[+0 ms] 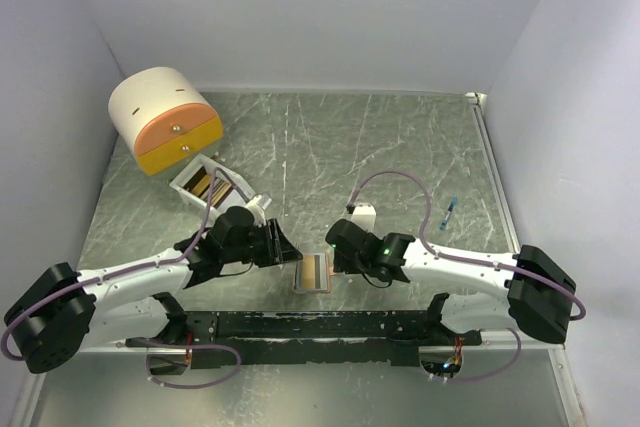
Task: Put the credit cards into the card holder
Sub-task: Close the card holder at the center of the board.
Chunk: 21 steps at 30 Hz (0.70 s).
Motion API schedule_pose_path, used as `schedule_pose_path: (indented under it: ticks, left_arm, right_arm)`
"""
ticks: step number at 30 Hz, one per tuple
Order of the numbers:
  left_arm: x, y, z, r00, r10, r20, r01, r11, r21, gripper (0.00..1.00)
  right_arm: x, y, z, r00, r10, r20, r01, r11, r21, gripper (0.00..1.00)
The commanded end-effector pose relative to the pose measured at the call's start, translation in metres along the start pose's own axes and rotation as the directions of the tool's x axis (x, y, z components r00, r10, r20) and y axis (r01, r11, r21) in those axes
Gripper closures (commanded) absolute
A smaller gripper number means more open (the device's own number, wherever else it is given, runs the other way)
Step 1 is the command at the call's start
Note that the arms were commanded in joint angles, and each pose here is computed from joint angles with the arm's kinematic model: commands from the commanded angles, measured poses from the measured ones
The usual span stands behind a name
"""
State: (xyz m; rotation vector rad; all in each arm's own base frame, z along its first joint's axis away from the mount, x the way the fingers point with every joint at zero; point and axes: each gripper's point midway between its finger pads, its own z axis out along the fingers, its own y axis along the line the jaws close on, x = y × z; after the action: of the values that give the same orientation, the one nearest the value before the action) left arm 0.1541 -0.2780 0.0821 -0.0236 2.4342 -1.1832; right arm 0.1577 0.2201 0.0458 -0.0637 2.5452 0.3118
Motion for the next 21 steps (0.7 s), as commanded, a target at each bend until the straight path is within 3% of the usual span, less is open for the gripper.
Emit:
schedule_pose_path:
  ticks: [1,10,21]
  left_arm:
    - [-0.009,-0.039,-0.004,1.0,0.018,0.014,-0.02,0.987,0.16,0.54]
    - [-0.001,-0.038,0.009,0.999,0.046,-0.028,-0.04,0.98,0.197,0.65]
    - [0.005,-0.02,0.032,0.993,0.088,-0.075,-0.078,0.988,0.135,0.77]
  right_arm:
    - [-0.006,0.003,0.0,0.999,0.023,0.026,-0.022,1.0,-0.018,0.58]
    - [-0.02,0.003,-0.016,0.994,0.071,0.077,-0.067,0.996,-0.058,0.62]
    - [-0.026,0.01,-0.03,0.984,0.137,0.117,-0.117,0.98,-0.162,0.64]
